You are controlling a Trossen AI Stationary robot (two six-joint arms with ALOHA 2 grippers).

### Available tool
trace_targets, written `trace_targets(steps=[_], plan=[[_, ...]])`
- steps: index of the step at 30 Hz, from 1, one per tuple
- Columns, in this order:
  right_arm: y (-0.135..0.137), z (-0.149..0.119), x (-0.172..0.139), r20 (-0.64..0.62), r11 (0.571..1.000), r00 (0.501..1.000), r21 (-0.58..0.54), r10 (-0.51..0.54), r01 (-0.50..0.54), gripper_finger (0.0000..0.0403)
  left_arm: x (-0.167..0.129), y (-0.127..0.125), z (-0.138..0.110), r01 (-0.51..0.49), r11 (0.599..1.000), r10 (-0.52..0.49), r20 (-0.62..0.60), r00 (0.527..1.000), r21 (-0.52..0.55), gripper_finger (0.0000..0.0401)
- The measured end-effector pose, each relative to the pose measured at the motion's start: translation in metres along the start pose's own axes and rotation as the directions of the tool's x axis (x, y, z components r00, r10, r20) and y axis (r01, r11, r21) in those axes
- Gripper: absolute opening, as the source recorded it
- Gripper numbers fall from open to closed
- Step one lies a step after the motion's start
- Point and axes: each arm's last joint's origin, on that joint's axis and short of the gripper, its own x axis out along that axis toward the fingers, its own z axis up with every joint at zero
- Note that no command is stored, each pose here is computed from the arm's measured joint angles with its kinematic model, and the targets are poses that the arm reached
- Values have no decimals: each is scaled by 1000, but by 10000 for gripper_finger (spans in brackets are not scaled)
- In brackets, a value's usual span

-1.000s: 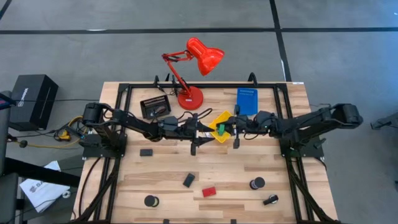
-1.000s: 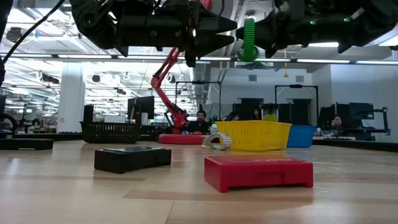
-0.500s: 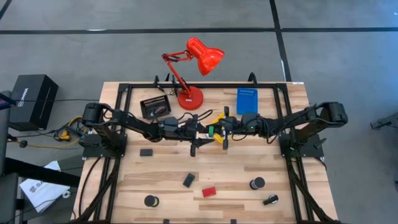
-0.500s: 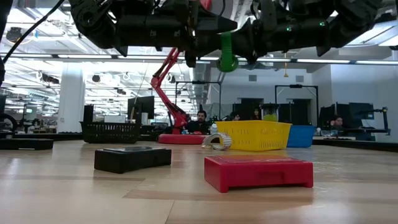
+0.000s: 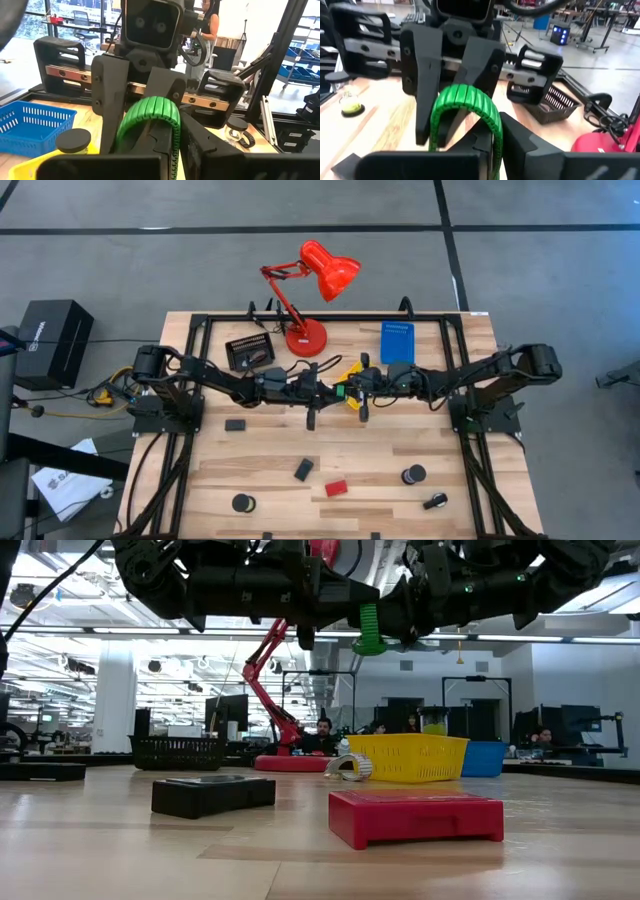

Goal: Pick & Place Office items
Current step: Put the green wrist watch into the black bin

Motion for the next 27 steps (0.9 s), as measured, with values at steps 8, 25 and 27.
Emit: trace_targets(steps=[8,25,27], plan=[[-2,-4,0,-45,1000,999,-1,-6,6,97,0,3,-2,-10,1000,10,-21,1000,1,8],[-12,-17,-1,-172,998,983,-6,-58,58,173,-79,24,32,-500,847,527,-157,835,183,9],[-11,-17,-1,-170,998,984,-6,-55,55,172,-100,26,33,-585,789,610,-130,782,188,8]])
